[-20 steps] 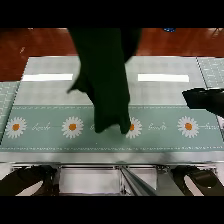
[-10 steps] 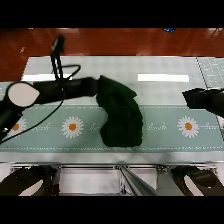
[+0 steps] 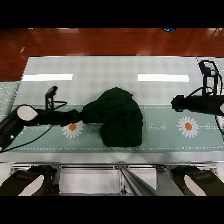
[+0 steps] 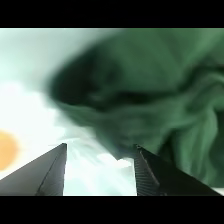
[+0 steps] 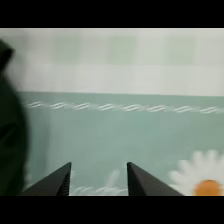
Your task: Fold the shirts.
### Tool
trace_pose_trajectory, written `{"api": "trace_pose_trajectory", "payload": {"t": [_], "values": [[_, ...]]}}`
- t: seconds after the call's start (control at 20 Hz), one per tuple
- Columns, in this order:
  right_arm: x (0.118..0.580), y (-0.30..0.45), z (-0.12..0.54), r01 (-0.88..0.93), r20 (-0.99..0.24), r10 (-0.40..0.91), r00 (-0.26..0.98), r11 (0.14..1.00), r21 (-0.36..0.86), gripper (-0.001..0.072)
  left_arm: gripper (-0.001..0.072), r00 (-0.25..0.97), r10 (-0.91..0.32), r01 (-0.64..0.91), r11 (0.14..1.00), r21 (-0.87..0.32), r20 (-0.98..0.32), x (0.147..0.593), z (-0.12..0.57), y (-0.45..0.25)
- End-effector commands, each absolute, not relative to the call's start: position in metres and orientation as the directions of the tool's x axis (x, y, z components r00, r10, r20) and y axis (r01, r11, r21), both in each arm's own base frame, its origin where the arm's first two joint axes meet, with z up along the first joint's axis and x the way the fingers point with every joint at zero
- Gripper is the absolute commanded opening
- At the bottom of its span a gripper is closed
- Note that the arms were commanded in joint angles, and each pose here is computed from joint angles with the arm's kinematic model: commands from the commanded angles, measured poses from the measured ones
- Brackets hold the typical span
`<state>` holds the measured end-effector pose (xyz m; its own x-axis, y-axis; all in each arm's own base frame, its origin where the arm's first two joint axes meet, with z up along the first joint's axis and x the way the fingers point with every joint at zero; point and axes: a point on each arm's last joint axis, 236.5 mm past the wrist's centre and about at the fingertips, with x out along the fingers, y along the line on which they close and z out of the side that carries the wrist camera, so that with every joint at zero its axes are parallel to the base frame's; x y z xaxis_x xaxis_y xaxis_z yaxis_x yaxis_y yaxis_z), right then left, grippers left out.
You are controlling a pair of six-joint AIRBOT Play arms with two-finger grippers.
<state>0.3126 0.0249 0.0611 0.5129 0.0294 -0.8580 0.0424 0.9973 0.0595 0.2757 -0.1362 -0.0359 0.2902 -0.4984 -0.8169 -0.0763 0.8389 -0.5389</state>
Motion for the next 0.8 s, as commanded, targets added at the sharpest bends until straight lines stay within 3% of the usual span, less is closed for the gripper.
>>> {"api": "trace_pose_trajectory", "payload": {"t": [0.0, 0.05, 0.15, 0.25, 0.35, 0.4, 0.55, 0.75], "values": [[0.322, -0.072, 0.069, 0.244, -0.847, -0.220, 0.484, 0.963, -0.111, 0.0407, 0.0508, 0.393, -0.432, -0.196, 0.823, -0.533, -0.812, 0.298, 0.004, -0.066], [0.312, -0.108, 0.070, 0.366, -0.845, -0.265, 0.464, 0.926, -0.089, 0.0407, 0.0508, 0.476, -0.384, -0.247, 0.805, -0.539, -0.791, 0.308, 0.019, -0.038], [0.289, -0.136, 0.044, 0.544, -0.881, -0.201, 0.427, 0.836, 0.073, 0.0406, 0.0507, 0.525, -0.374, -0.349, 0.725, -0.594, -0.765, 0.304, 0.018, -0.016], [0.284, -0.108, 0.006, 0.549, -0.877, 0.023, 0.480, 0.772, 0.320, 0.0407, 0.0507, 0.460, -0.524, -0.372, 0.620, -0.691, -0.717, 0.283, -0.011, -0.053], [0.286, -0.059, -0.017, 0.468, -0.824, 0.222, 0.521, 0.733, 0.493, 0.0406, 0.0507, 0.386, -0.668, -0.385, 0.510, -0.769, -0.636, 0.264, -0.038, -0.096], [0.285, -0.043, -0.023, 0.434, -0.809, 0.273, 0.521, 0.732, 0.526, 0.0406, 0.0507, 0.357, -0.711, -0.408, 0.465, -0.786, -0.606, 0.259, -0.048, -0.110], [0.278, -0.022, -0.034, 0.381, -0.827, 0.307, 0.471, 0.775, 0.504, 0.0406, 0.0507, 0.292, -0.736, -0.469, 0.446, -0.762, -0.610, 0.258, -0.075, -0.122], [0.277, -0.004, -0.036, 0.328, -0.834, 0.332, 0.441, 0.805, 0.494, 0.0406, 0.0507, 0.331, -0.722, -0.457, 0.441, -0.772, -0.608, 0.286, -0.083, -0.128]]}}
